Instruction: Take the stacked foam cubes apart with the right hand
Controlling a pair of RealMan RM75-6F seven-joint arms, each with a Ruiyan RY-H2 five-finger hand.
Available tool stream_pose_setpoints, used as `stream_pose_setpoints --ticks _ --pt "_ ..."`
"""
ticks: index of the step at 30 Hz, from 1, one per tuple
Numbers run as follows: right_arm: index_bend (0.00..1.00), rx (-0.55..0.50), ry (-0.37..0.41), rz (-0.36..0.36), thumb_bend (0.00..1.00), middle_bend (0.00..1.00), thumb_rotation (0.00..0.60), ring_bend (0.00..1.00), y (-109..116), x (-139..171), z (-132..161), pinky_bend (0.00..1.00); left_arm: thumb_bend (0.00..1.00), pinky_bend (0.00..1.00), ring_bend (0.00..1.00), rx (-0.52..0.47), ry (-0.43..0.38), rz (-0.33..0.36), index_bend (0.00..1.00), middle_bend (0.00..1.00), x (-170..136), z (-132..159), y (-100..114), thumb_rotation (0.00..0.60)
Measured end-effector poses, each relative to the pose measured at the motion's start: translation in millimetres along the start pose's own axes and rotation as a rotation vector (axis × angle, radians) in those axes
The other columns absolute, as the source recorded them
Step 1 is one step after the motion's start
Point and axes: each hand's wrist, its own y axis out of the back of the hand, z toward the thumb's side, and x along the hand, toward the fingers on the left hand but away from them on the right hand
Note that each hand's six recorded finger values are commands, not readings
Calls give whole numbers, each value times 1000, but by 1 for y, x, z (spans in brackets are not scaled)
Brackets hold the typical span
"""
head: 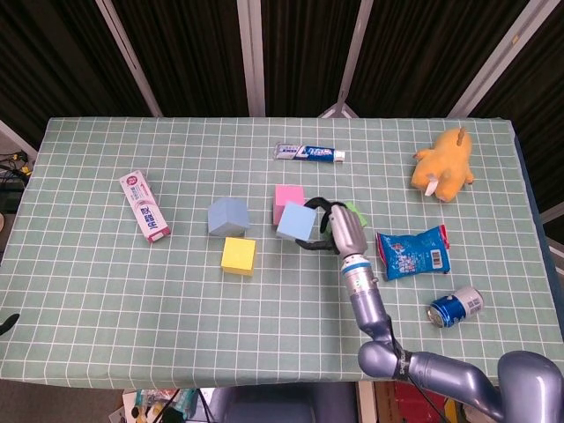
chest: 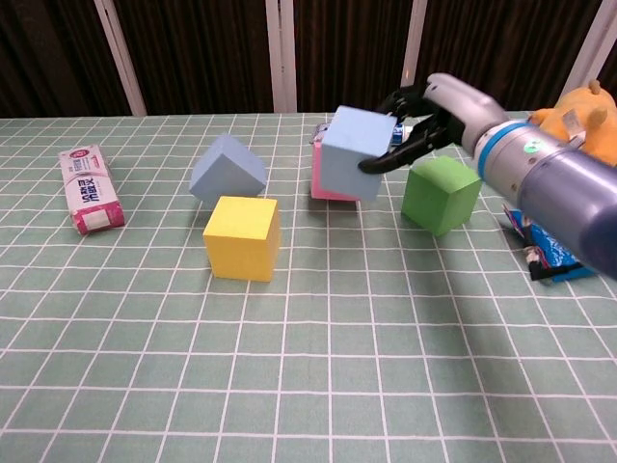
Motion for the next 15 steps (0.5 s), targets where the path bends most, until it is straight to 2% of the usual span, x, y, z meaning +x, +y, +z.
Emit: stream_pose_setpoints --ticks 3,8,15 --pt "485 3 -8 -51 183 515 600 636 25 -1 -4 246 133 0 0 2 -2 -3 254 0 0 1 -1 600" --pt "485 1 -36 -84 183 516 600 636 58 5 -19 246 132 0 0 -1 -9 -10 254 0 -1 3 -2 600" --pt "485 5 -58 -27 183 515 600 636 75 38 -39 246 133 0 0 -2 -20 -22 254 0 -1 5 -4 600"
